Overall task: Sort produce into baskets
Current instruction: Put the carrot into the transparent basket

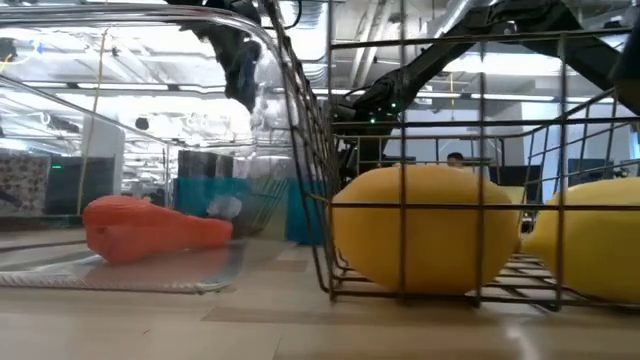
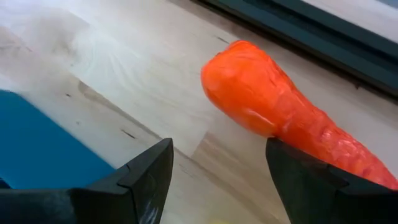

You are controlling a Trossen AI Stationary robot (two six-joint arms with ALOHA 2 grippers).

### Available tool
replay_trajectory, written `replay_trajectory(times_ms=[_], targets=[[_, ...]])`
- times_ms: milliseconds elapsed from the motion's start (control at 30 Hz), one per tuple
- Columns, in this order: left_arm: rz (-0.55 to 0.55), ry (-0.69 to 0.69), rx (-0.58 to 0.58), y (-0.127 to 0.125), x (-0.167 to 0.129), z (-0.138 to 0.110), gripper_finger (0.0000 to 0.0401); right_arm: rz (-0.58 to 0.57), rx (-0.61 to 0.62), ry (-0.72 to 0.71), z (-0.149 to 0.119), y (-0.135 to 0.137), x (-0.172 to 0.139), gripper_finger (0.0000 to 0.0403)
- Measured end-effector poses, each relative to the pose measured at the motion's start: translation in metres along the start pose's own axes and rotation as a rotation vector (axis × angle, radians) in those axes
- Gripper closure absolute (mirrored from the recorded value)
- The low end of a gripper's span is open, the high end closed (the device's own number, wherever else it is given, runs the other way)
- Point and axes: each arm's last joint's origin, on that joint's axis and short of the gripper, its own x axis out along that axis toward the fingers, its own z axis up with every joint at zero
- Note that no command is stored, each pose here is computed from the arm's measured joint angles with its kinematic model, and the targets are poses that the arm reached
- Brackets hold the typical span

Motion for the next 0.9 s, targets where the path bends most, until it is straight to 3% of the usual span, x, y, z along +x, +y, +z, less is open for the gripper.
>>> replay_trajectory(times_ms=[500,900], targets=[[0.000,0.000,0.000,0.0000,0.0000,0.0000,0.0207,0.009,-0.162,-0.013,-0.0012,0.0059,0.0000,0.0117],[0.000,0.000,0.000,0.0001,0.0000,0.0000,0.0207,0.010,-0.129,-0.013,-0.0011,0.0062,0.0000,0.0117]])
